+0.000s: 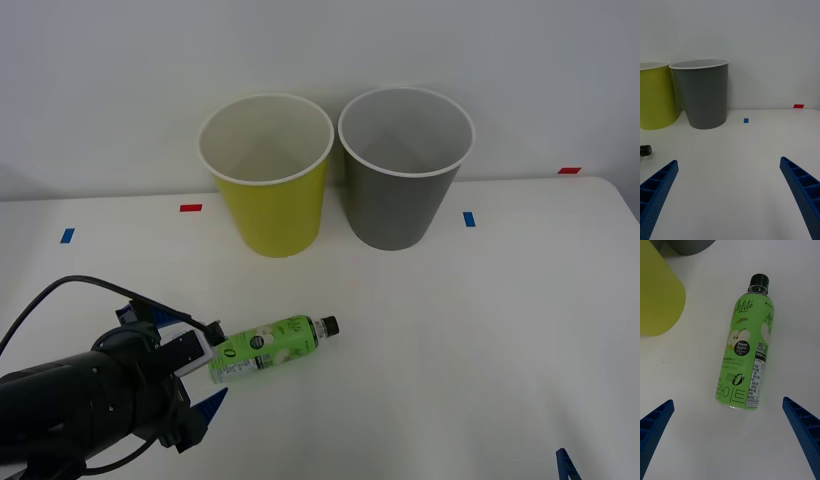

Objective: Put cans in the gray bin and PET bottles in the light green bin.

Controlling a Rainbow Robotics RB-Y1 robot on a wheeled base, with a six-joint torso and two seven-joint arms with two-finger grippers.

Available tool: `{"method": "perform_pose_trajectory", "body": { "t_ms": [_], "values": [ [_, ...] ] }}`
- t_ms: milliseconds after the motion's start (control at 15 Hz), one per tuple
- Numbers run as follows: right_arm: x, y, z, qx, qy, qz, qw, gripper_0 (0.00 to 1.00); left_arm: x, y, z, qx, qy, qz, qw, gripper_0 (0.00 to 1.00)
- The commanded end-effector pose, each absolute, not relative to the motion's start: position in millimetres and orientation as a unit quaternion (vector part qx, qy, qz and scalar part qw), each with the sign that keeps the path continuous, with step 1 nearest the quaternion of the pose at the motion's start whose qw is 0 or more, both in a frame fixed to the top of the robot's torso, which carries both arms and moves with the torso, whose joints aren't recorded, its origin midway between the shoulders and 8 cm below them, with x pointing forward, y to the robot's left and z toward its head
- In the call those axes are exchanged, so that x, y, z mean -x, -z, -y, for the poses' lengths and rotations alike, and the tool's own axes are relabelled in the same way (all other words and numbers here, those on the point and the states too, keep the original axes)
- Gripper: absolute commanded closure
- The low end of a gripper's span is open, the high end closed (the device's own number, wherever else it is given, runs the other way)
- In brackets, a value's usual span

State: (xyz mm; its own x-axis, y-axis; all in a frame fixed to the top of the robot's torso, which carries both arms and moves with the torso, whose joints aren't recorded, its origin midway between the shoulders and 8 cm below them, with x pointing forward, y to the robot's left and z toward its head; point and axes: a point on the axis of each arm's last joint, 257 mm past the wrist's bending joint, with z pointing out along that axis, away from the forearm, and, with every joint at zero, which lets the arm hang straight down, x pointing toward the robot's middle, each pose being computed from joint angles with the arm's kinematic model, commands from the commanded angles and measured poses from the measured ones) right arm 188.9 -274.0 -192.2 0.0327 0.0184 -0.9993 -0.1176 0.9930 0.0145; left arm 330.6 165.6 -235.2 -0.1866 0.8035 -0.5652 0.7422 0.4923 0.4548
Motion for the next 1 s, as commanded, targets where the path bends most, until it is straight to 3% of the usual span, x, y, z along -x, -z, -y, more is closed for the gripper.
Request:
{"method": "perform_pose_trajectory", "body": {
  "t_ms": [67,1000],
  "values": [
    [-188.9,192.2,274.0,0.036,-0.047,-0.694,0.718,0.06,-330.3,231.3,-148.2,-0.509,-0.019,-0.771,0.383,0.0],
    [-188.9,192.2,274.0,0.036,-0.047,-0.694,0.718,0.06,-335.0,231.4,-143.7,-0.514,-0.017,-0.768,0.382,0.0]
  ]
}}
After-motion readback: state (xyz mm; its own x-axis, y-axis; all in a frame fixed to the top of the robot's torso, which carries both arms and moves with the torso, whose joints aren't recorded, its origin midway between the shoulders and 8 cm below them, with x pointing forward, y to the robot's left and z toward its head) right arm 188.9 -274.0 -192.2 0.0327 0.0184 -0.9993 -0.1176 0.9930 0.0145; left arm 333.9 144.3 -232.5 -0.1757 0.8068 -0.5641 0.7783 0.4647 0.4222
